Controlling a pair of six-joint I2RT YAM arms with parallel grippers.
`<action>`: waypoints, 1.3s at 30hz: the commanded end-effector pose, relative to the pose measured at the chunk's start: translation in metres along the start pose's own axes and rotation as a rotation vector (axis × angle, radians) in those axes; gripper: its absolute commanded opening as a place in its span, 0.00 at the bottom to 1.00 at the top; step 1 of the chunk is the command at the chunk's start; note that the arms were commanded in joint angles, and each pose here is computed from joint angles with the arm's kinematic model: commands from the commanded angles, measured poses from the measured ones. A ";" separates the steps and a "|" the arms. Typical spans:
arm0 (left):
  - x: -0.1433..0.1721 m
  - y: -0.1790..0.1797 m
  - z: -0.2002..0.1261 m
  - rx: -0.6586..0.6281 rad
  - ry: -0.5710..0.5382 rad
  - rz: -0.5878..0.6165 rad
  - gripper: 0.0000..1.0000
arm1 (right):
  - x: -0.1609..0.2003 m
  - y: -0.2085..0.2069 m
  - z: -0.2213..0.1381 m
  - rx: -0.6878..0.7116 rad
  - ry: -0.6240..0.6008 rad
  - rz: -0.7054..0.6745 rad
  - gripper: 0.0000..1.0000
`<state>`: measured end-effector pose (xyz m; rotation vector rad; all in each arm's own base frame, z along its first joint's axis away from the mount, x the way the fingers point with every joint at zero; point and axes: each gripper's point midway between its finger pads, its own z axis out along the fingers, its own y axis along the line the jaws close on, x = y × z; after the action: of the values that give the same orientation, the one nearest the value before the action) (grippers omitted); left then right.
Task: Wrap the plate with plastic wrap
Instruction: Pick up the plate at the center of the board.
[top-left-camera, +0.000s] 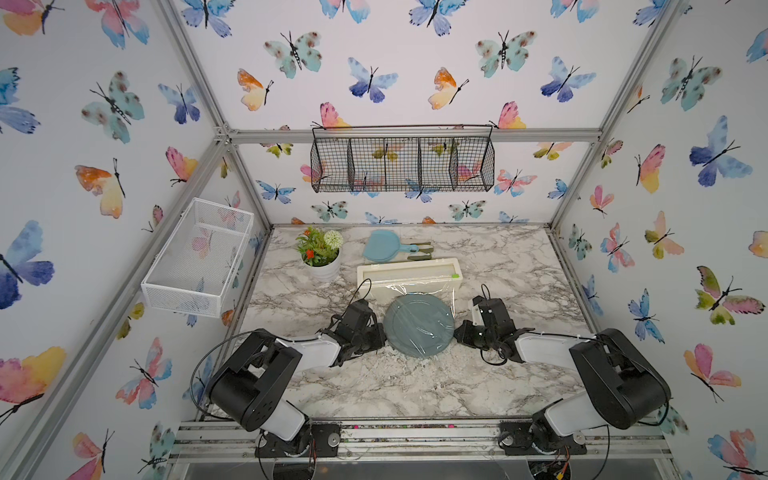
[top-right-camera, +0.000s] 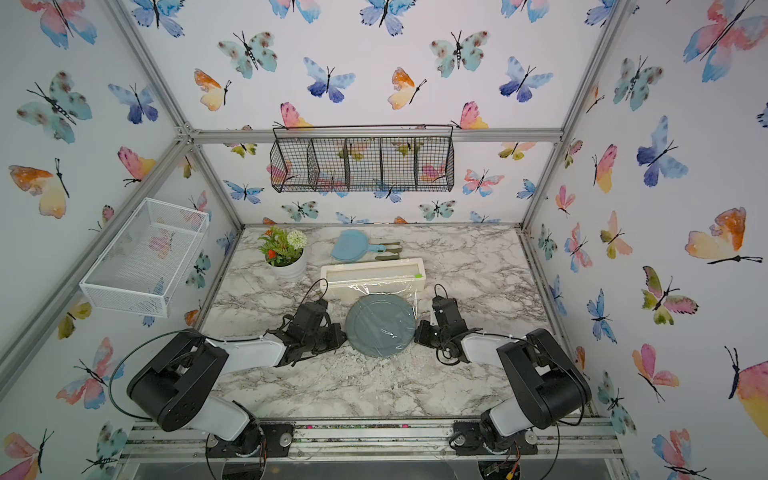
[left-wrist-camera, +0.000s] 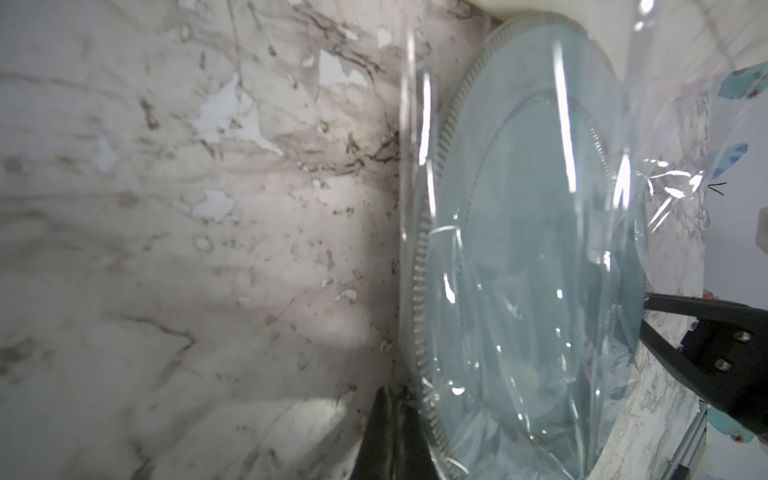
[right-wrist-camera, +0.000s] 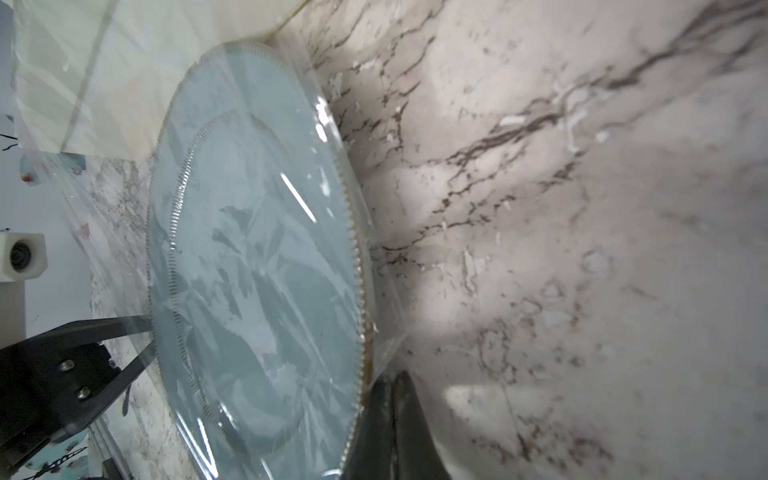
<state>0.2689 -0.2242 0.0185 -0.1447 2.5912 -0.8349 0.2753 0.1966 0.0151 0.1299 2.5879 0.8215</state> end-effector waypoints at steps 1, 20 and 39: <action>0.033 0.043 0.003 -0.149 0.104 -0.032 0.00 | 0.006 -0.024 -0.001 0.111 0.005 0.017 0.08; 0.002 0.026 -0.068 -0.229 0.001 0.050 0.70 | -0.001 0.030 -0.057 -0.059 -0.007 0.085 0.55; 0.018 -0.028 -0.038 0.129 0.109 -0.091 0.69 | 0.007 0.031 -0.012 -0.255 -0.019 0.305 0.56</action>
<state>0.2334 -0.2224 0.0560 -0.1870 2.6528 -0.9957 0.2568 0.2120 0.0350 0.4519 2.5052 1.1856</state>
